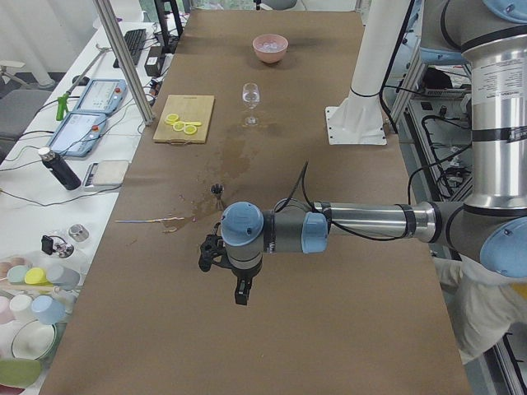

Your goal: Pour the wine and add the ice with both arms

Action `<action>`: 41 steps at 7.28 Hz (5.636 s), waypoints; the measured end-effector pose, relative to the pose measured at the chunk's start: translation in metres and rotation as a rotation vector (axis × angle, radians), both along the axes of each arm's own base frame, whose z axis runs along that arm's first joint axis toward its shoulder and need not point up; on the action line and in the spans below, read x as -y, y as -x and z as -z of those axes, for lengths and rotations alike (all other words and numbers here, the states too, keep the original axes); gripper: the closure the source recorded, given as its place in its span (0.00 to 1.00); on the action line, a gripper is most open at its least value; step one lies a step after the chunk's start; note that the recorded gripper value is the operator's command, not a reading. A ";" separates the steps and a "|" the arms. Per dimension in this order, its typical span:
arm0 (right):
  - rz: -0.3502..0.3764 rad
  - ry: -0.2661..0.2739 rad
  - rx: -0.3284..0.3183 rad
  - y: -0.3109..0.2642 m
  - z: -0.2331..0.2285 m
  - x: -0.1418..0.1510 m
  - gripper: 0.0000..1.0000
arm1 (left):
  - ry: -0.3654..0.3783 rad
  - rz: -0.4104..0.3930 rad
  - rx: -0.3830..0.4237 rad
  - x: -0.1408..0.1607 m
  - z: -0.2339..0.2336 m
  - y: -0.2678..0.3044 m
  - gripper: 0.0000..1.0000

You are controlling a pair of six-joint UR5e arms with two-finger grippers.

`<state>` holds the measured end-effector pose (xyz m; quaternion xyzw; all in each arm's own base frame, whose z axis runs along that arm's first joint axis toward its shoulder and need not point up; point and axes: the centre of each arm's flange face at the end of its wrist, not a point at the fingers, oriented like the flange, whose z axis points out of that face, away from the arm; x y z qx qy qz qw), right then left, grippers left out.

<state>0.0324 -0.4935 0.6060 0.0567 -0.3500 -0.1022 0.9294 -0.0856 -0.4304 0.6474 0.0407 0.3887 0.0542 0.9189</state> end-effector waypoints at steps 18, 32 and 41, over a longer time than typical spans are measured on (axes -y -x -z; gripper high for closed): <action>0.004 0.021 0.035 0.002 -0.006 -0.006 0.00 | -0.033 0.000 -0.002 -0.008 0.002 -0.001 0.02; 0.005 0.021 0.038 0.002 -0.007 -0.010 0.00 | -0.268 -0.025 -0.277 0.032 0.050 -0.030 0.03; 0.005 0.028 0.038 0.002 -0.011 -0.016 0.00 | -0.661 0.119 -0.196 0.094 0.058 -0.204 0.03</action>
